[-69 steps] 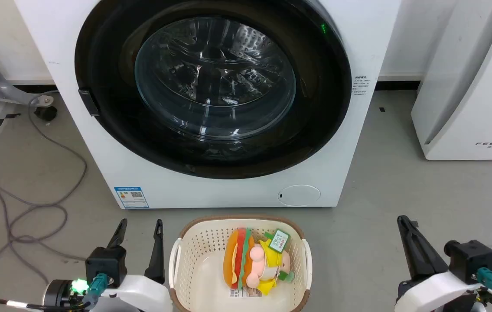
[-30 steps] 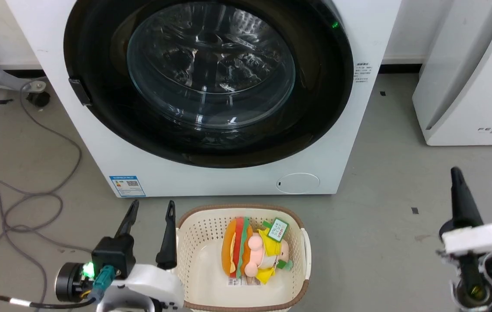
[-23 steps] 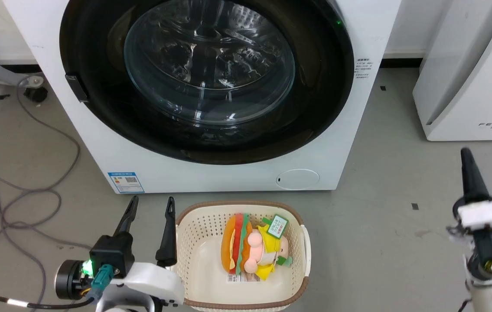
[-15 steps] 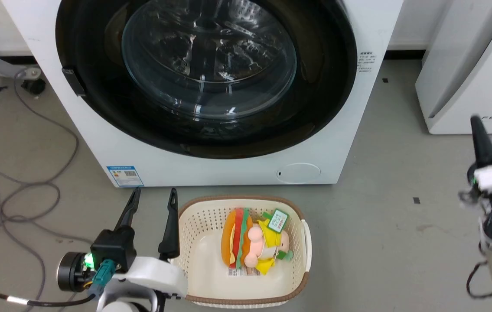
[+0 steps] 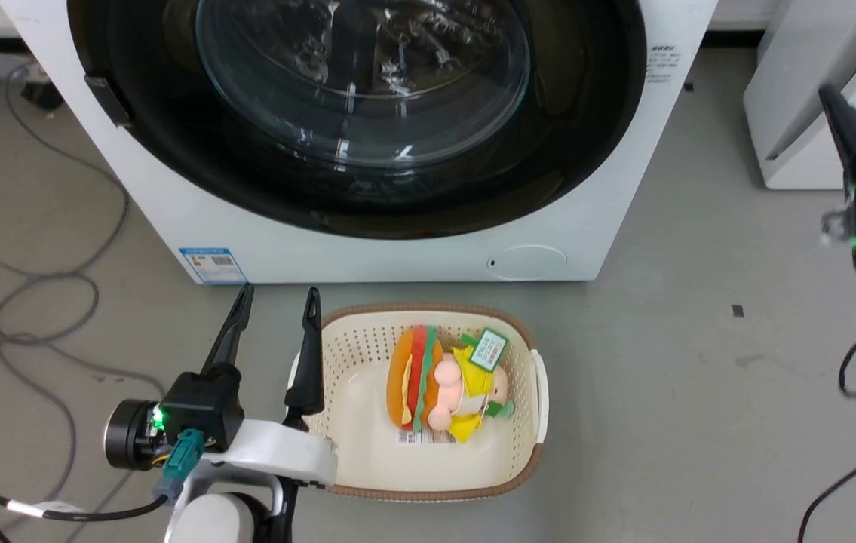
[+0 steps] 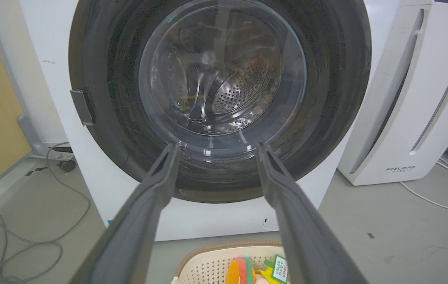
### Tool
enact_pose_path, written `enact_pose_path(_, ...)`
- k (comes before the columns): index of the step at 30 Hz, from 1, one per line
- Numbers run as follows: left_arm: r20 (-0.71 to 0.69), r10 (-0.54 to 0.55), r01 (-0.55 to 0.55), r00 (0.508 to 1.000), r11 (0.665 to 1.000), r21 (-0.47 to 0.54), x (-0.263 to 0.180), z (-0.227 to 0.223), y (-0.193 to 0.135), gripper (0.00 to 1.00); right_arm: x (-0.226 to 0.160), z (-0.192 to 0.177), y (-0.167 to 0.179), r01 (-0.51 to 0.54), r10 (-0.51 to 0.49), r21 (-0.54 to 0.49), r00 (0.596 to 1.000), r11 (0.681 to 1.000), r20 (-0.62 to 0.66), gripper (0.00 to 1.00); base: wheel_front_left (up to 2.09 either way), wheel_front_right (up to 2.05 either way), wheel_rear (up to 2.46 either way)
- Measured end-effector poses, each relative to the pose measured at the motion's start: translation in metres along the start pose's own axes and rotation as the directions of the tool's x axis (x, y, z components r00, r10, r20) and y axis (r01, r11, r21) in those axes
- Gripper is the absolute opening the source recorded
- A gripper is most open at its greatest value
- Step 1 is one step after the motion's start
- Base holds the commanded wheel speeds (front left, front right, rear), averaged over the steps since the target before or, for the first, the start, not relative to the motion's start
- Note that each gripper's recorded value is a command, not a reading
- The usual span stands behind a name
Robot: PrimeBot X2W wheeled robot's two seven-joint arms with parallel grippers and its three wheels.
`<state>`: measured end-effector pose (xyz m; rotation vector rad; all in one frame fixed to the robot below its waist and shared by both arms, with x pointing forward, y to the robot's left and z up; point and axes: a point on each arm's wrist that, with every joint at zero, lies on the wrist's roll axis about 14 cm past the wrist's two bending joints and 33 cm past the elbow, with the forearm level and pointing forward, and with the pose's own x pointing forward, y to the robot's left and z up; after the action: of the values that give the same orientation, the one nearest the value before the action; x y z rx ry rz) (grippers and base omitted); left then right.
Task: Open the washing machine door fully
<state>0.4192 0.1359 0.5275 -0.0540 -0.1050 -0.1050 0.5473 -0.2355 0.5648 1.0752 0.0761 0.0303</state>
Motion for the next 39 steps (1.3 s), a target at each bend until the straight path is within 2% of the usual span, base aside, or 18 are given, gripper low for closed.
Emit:
enact_pose_path(10,0.011,-0.018,0.018,1.0,1.0,-0.02,0.016,-0.005,-0.005,1.0,0.045,-0.008,0.032,-0.031,0.033,0.015,0.99,0.999,-0.14,0.0,0.0,0.0,0.0)
enact_pose_path(20,0.018,-0.028,0.028,0.999,0.999,-0.039,0.023,-0.011,-0.008,1.0,0.074,-0.023,0.072,-0.085,0.074,-0.024,0.952,0.996,-0.296,0.0,0.0,0.0,0.0)
enact_pose_path(30,0.023,-0.036,0.037,0.999,0.997,-0.06,0.039,-0.02,-0.011,1.0,0.1,-0.059,0.098,-0.119,0.065,-0.085,0.877,0.989,-0.477,0.0,0.0,0.0,0.0)
enact_pose_path(39,0.025,-0.034,0.035,0.999,0.996,-0.083,0.047,-0.027,-0.012,1.0,0.117,-0.083,0.116,-0.134,0.068,-0.084,0.836,0.987,-0.544,0.0,0.0,0.0,0.0)
